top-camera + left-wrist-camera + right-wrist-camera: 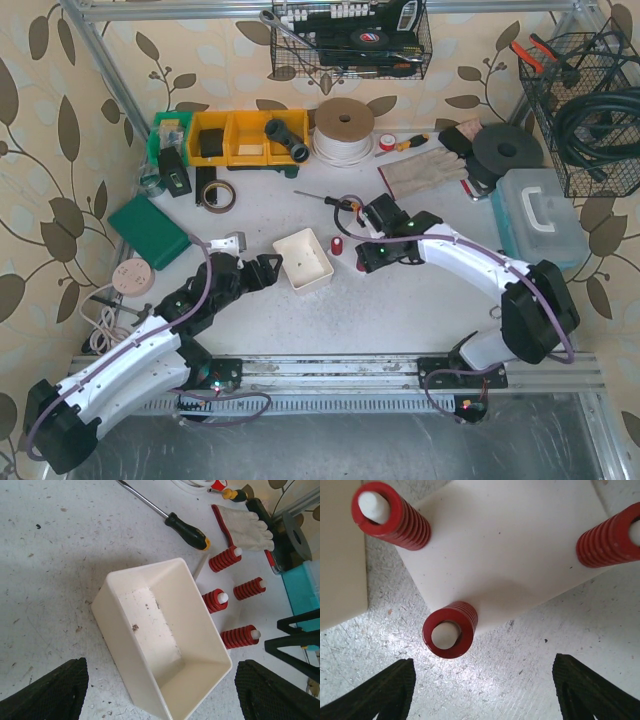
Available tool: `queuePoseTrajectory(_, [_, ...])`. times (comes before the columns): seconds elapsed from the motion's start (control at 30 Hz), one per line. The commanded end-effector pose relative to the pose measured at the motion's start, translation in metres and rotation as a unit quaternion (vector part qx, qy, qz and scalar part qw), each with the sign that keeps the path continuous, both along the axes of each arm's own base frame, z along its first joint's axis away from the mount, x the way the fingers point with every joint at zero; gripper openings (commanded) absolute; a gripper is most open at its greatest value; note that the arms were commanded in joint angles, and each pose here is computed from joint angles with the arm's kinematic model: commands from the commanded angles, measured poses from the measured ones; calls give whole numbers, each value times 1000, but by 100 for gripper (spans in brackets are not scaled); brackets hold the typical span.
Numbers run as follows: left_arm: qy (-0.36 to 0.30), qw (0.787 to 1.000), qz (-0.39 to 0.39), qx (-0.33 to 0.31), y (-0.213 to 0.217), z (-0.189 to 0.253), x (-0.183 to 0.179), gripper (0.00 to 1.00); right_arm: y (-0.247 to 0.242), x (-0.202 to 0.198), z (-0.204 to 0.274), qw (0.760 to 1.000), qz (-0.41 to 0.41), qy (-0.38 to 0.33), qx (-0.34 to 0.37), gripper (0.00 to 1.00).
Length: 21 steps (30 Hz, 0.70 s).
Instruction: Install the large spring
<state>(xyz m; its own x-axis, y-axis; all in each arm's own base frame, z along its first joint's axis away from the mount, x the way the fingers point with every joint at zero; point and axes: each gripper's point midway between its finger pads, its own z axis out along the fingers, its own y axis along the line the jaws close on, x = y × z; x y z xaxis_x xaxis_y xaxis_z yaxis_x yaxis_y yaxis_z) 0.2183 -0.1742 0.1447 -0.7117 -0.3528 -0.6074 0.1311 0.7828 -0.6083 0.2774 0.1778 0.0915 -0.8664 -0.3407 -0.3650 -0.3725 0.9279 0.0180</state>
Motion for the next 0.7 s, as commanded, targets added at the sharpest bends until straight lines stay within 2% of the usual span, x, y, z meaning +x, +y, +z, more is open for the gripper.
queuePoseTrajectory(0.0, [-8,1000,13,-11,3,12,3,83,-5,1,14,1000,-14,-15,8,75])
queuePoseTrajectory(0.37, [0,1000,18,-4,4,11,4,83,-9,6,56,994,-26,-90,53,77])
queuePoseTrajectory(0.47, [1,1000,19,-1,3,10,6,83,-14,8,73,990,-32,-125,63,85])
queuePoseTrajectory(0.67, [4,1000,19,1,3,10,6,83,-19,13,88,983,-38,-168,71,86])
